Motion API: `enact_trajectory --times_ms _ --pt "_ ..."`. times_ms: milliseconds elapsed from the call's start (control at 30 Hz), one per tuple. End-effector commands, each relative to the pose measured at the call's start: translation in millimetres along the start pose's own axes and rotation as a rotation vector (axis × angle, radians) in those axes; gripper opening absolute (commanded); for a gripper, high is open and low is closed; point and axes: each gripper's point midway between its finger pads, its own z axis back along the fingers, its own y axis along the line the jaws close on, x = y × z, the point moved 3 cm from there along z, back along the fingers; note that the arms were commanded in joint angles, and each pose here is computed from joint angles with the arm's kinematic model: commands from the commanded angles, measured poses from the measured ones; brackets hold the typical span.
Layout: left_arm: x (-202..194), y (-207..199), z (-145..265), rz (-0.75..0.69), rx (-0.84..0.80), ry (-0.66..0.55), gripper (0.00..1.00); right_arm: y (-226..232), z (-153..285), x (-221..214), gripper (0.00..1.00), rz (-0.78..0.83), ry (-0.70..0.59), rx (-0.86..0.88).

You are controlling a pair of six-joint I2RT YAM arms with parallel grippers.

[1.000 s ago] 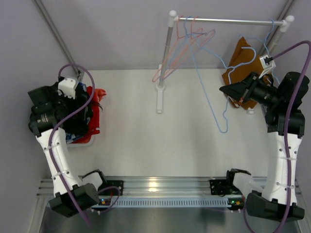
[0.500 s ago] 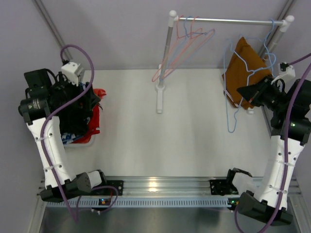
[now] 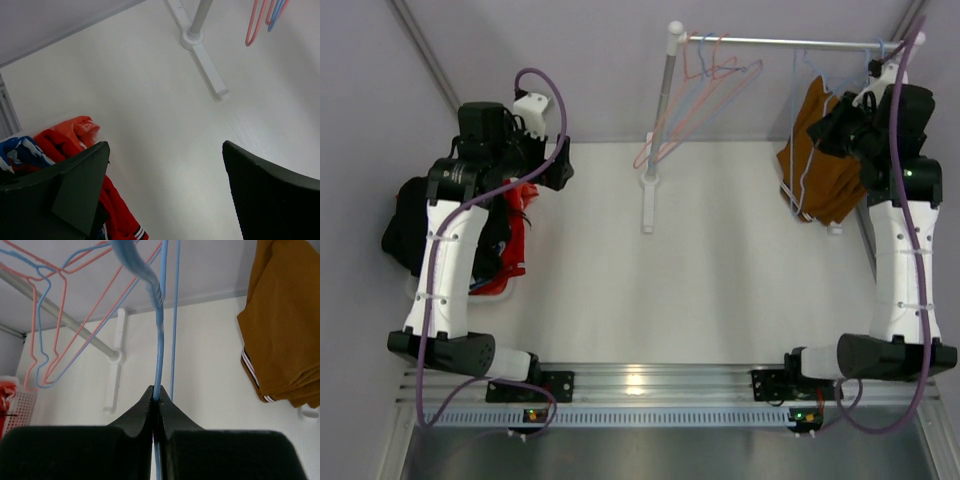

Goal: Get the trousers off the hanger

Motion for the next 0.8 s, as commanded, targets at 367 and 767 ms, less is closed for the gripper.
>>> enact_trajectory --times_ms 367,767 --pt "35 -25 12 0.056 -0.061 -0.170 0.99 -4 -105 36 0.00 0.277 -0.026 -0.250" --pt "24 -26 11 0.071 -0.056 -0.149 0.99 17 -164 19 0.00 0.362 0.005 -0.224"
